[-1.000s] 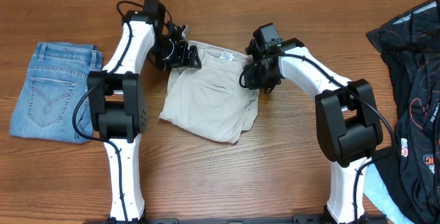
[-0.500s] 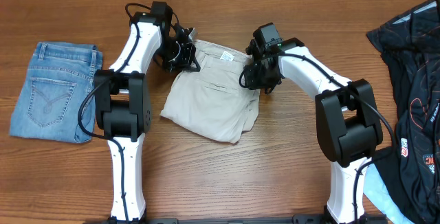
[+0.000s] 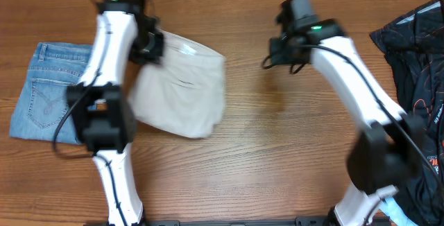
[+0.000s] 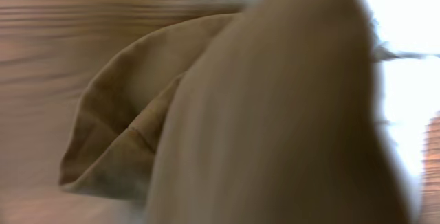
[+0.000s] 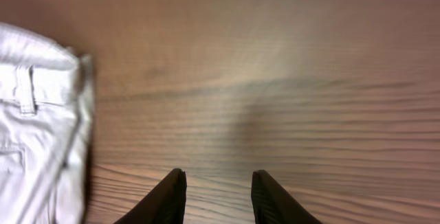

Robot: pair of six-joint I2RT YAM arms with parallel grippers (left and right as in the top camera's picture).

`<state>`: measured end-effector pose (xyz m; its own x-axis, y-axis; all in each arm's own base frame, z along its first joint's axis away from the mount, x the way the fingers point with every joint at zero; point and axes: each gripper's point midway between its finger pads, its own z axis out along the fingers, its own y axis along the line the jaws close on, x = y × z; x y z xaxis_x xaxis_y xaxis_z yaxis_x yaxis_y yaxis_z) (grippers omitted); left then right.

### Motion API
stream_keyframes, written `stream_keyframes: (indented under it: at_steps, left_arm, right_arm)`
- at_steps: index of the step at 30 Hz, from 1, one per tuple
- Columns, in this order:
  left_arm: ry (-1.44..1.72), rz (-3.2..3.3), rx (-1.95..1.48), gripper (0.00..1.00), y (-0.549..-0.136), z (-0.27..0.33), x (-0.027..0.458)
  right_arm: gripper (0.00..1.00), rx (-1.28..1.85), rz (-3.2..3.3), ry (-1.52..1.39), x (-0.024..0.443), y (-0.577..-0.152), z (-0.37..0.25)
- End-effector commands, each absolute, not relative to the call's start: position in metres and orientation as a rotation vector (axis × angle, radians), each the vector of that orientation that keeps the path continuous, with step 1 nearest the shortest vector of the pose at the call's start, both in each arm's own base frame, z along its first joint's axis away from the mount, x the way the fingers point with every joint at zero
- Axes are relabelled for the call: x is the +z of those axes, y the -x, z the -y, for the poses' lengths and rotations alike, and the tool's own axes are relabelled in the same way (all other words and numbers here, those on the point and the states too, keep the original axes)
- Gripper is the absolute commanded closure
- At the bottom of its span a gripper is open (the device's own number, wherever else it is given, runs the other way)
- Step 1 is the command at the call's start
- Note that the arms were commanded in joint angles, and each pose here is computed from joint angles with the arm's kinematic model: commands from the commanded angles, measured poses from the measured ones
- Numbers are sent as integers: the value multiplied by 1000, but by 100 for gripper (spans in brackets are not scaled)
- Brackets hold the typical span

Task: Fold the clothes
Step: 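Carry the folded shorts left with the left gripper onto the jeans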

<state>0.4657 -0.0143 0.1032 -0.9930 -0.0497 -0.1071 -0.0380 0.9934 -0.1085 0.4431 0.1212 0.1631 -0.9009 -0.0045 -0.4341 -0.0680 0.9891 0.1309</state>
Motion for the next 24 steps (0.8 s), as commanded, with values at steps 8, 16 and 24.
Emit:
stream_keyframes:
  at_steps: [8, 16, 24]
  left_arm:
    - [360, -2853, 455, 96, -422, -132, 206]
    - [492, -2777, 494, 96, -418, -193, 211]
    - [551, -2658, 419, 96, -430, -231, 217]
  right_arm:
    - [65, 169, -2600, -19, 227, -421, -88]
    - [65, 167, -2614, -20, 225, -418, -88]
    - [65, 169, -2616, -25, 225, -418, -88]
